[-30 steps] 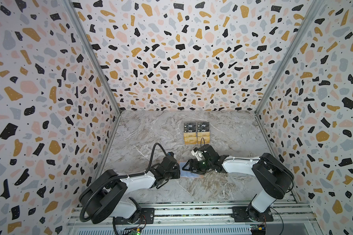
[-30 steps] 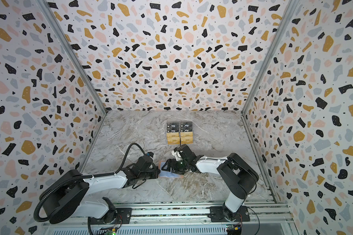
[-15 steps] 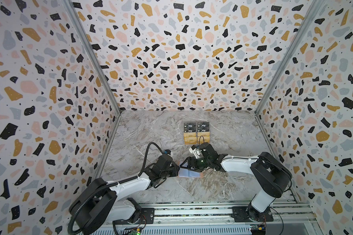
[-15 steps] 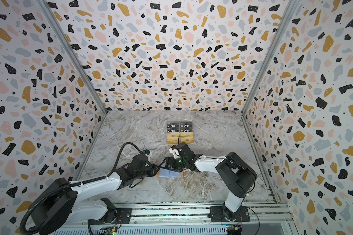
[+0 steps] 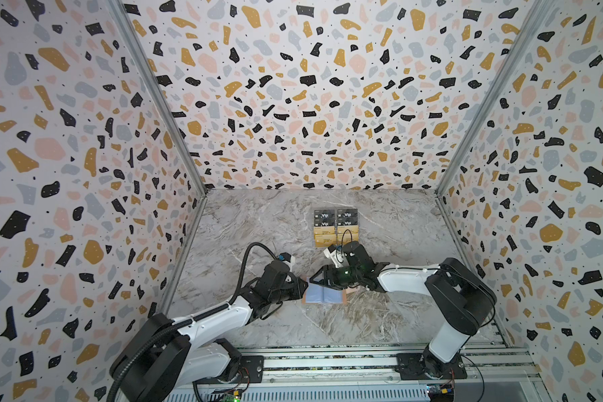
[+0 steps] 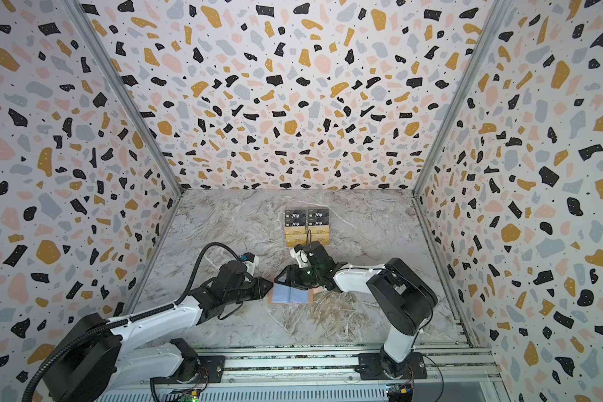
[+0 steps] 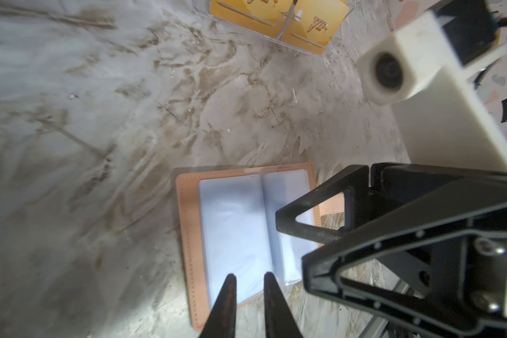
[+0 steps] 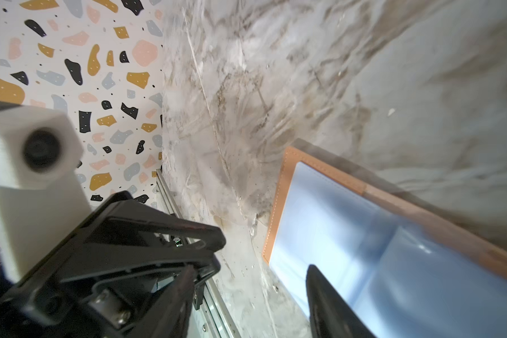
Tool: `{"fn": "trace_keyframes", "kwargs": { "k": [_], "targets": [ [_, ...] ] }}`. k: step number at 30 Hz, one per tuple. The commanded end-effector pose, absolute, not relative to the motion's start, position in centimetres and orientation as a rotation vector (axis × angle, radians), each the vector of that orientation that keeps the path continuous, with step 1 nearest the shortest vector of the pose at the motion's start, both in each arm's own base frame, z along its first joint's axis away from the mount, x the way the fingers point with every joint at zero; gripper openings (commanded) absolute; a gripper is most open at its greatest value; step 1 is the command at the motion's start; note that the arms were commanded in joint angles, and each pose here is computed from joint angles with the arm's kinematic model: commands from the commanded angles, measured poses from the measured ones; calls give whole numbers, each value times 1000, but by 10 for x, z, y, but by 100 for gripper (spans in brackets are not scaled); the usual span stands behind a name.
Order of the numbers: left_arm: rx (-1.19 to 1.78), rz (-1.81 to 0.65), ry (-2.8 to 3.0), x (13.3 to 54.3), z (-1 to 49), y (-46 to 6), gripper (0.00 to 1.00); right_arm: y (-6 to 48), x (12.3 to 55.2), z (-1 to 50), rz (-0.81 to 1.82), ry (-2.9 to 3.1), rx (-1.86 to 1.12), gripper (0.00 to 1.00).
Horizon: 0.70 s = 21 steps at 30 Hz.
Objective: Insert credit cards into a card holder
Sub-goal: Flip over the card slot on the card holder.
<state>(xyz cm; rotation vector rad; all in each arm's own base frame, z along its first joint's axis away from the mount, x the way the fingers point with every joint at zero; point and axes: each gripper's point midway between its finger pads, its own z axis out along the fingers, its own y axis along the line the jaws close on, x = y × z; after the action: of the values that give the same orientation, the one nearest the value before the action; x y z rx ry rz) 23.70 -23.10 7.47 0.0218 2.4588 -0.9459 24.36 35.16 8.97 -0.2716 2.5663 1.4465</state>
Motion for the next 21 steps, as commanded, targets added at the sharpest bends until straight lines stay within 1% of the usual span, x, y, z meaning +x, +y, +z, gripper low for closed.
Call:
{"fn": "trace_keyframes", "kwargs": {
  "k": [1, 6, 8, 11, 16, 21],
  "targets": [
    [32, -1067, 2405, 244, 84, -250, 17, 338, 236, 90, 1410, 2582, -324, 57],
    [17, -1060, 2428, 247, 71, -255, 13, 338, 226, 79, 1460, 2604, -337, 50],
    [19, -1052, 2443, 248, 65, -256, 12, 339, 223, 76, 1462, 2612, -352, 48],
    [22, -1036, 2468, 247, 57, -257, 11, 338, 221, 70, 1452, 2627, -375, 44],
    [1, -970, 2513, 244, 41, -248, 9, 320, 218, 47, 1305, 2727, -391, 39],
    [-9, -884, 2555, 240, 28, -236, 7, 302, 223, 39, 1151, 2771, -393, 39]
  ]
}}
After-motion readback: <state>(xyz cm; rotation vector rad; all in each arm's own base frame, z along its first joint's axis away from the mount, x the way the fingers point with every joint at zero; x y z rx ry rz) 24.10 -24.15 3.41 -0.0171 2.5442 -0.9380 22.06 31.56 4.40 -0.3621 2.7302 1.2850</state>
